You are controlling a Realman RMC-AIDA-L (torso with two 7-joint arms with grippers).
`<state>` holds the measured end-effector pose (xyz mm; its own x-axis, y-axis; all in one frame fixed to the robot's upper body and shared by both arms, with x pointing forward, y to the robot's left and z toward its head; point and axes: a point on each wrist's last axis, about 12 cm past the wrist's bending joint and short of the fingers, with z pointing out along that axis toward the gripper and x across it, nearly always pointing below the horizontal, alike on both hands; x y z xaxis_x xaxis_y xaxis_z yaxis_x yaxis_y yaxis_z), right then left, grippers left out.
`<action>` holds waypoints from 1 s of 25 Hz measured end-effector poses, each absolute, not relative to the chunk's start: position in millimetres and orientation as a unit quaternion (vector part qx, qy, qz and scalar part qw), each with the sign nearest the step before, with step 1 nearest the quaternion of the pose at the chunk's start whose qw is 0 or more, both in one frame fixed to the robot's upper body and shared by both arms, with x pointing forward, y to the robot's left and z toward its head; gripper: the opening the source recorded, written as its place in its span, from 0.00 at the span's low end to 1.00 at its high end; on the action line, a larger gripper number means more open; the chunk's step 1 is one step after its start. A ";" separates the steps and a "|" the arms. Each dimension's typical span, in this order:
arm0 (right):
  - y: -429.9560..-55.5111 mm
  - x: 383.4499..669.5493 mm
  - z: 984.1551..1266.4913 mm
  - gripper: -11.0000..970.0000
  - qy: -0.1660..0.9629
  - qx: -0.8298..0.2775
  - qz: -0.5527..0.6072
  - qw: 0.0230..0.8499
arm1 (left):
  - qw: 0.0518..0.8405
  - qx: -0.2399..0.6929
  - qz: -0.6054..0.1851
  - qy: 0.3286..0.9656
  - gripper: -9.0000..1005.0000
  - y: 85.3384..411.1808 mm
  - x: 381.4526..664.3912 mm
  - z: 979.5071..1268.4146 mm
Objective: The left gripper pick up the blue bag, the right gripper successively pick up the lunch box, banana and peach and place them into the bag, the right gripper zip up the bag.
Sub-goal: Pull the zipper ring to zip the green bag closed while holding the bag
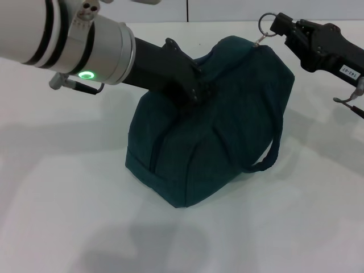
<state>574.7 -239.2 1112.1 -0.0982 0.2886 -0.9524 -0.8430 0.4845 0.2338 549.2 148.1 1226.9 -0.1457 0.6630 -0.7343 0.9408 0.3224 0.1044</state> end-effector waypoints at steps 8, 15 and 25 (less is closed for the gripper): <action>-244.4 575.8 1108.9 0.01 0.599 -0.217 0.442 0.632 | 0.358 0.548 -0.201 0.729 0.10 148.9 548.6 1228.3; -255.0 579.4 1099.3 0.01 0.630 -0.180 0.414 0.632 | 0.370 0.552 -0.217 0.715 0.07 148.1 546.7 1234.5; -263.4 589.1 1073.1 0.01 0.715 -0.137 0.350 0.590 | 0.394 0.540 -0.234 0.706 0.05 155.3 548.0 1241.6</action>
